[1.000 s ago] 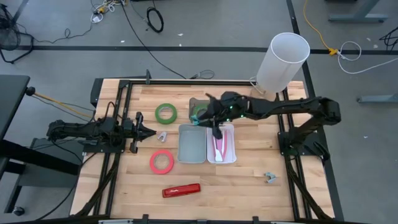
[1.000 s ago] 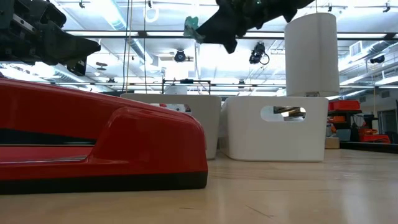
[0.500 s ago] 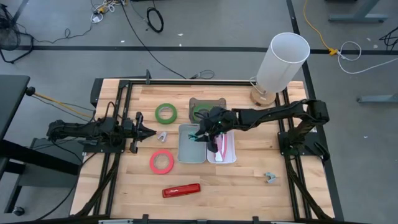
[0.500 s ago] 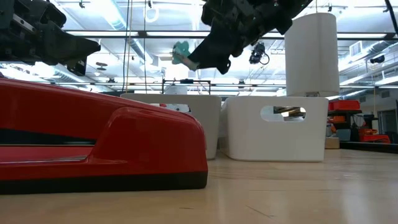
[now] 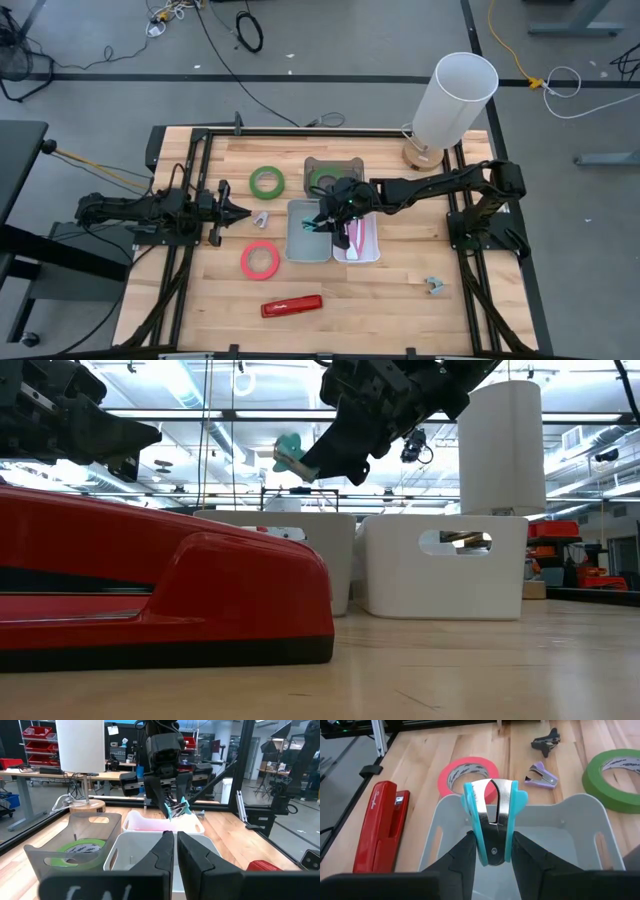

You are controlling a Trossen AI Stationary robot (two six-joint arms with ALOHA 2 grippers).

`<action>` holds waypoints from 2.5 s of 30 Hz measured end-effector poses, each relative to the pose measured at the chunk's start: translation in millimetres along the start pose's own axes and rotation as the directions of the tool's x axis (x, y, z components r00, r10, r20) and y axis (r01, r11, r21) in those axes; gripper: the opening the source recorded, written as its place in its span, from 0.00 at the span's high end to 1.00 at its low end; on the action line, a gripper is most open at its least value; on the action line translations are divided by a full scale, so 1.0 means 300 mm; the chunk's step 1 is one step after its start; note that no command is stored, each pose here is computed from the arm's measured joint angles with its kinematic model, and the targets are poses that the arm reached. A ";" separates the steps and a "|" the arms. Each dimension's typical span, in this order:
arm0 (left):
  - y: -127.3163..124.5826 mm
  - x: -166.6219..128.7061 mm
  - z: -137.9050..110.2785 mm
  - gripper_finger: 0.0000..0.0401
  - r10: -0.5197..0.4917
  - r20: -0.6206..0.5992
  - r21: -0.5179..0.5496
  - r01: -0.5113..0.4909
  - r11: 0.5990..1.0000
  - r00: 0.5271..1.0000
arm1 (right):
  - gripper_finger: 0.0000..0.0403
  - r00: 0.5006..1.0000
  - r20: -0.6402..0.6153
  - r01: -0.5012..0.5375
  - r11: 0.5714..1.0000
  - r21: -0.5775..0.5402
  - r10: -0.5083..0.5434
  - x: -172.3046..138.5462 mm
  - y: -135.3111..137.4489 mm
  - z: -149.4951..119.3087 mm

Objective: Pick and place Stapler, Stapler remover, tape
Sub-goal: Put the light blue staple remover in the gray bin, then put the blue staple remover in the gray bin

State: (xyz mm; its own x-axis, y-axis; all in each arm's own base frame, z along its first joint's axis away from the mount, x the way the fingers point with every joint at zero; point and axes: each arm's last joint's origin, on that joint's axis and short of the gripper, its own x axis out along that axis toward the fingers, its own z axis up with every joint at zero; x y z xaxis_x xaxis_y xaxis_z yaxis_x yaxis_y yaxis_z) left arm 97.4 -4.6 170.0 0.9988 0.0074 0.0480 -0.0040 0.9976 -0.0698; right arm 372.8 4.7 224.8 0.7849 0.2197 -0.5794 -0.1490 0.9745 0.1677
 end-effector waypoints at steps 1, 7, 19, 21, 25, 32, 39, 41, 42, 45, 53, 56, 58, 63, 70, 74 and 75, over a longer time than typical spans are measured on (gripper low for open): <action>0.000 0.000 0.000 0.93 0.000 0.000 0.000 0.000 1.000 1.000 | 0.72 1.000 0.001 0.000 1.000 0.000 0.000 0.000 0.000 0.000; 0.000 0.000 0.000 0.93 0.000 0.000 0.000 0.000 1.000 1.000 | 0.72 1.000 0.002 0.008 1.000 -0.001 -0.008 0.000 0.000 0.000; 0.000 0.000 0.000 0.93 0.000 0.000 0.000 0.000 1.000 1.000 | 0.72 0.997 -0.054 0.063 0.998 0.018 -0.062 0.073 -0.024 -0.049; 0.000 0.000 0.000 0.93 0.000 0.000 0.000 0.000 1.000 1.000 | 0.72 0.996 -0.070 0.065 0.997 0.035 -0.063 0.091 -0.029 -0.063; 0.000 0.000 0.000 0.93 0.000 0.000 0.000 0.000 1.000 1.000 | 0.72 0.993 -0.102 0.068 0.997 0.042 -0.063 0.121 -0.037 -0.089; 0.000 0.000 0.000 0.93 0.000 0.000 0.000 0.000 1.000 1.000 | 0.72 0.989 -0.133 0.071 0.996 0.048 -0.064 0.146 -0.044 -0.114; 0.000 0.000 0.000 0.93 0.000 0.000 0.000 0.000 1.000 1.000 | 0.72 0.989 -0.136 0.071 0.996 0.048 -0.064 0.148 -0.044 -0.116; 0.000 0.000 0.000 0.93 0.000 0.000 0.000 0.000 1.000 1.000 | 0.72 0.989 -0.135 0.071 0.996 0.048 -0.064 0.148 -0.044 -0.115; 0.000 0.000 0.000 0.93 0.000 0.000 0.000 0.000 1.000 1.000 | 0.72 0.989 -0.136 0.071 0.996 0.048 -0.064 0.148 -0.044 -0.115; 0.000 0.000 0.000 0.93 0.000 0.000 0.000 0.000 1.000 1.000 | 0.72 0.989 -0.136 0.071 0.996 0.048 -0.064 0.148 -0.044 -0.115; 0.000 0.000 0.000 0.93 0.000 0.000 0.000 0.000 1.000 1.000 | 0.72 0.989 -0.136 0.071 0.996 0.048 -0.064 0.148 -0.044 -0.116; 0.000 0.000 0.000 0.93 0.000 0.000 0.000 0.000 1.000 1.000 | 0.72 0.989 -0.137 0.071 0.996 0.048 -0.064 0.148 -0.044 -0.116; 0.000 0.000 0.000 0.93 0.000 0.000 0.000 0.000 1.000 1.000 | 0.71 0.988 -0.138 0.071 0.996 0.048 -0.064 0.148 -0.044 -0.116; 0.000 0.000 0.000 0.93 0.000 0.000 0.000 0.000 1.000 1.000 | 0.63 0.987 -0.148 0.072 0.996 0.050 -0.064 0.147 -0.044 -0.120; 0.000 0.000 0.000 0.93 0.000 0.000 0.000 0.000 1.000 1.000 | 0.46 0.986 -0.151 0.077 0.994 0.075 -0.065 0.147 -0.045 -0.120; 0.000 0.000 0.000 0.93 0.000 0.000 0.000 0.000 1.000 1.000 | 0.41 0.986 -0.151 0.076 0.994 0.074 -0.065 0.147 -0.045 -0.120; 0.000 0.000 0.000 0.93 0.000 0.000 0.000 0.000 1.000 1.000 | 0.40 0.987 -0.150 0.076 0.994 0.074 -0.064 0.147 -0.045 -0.120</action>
State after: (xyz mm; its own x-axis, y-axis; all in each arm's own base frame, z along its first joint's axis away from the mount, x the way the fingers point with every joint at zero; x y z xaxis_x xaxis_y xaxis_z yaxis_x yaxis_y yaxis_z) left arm 97.4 -4.6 170.0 0.9988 0.0074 0.0477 -0.0040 0.9976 -0.0697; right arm 387.7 2.8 168.2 0.6936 0.1608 -0.7022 -0.0439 0.9824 0.1816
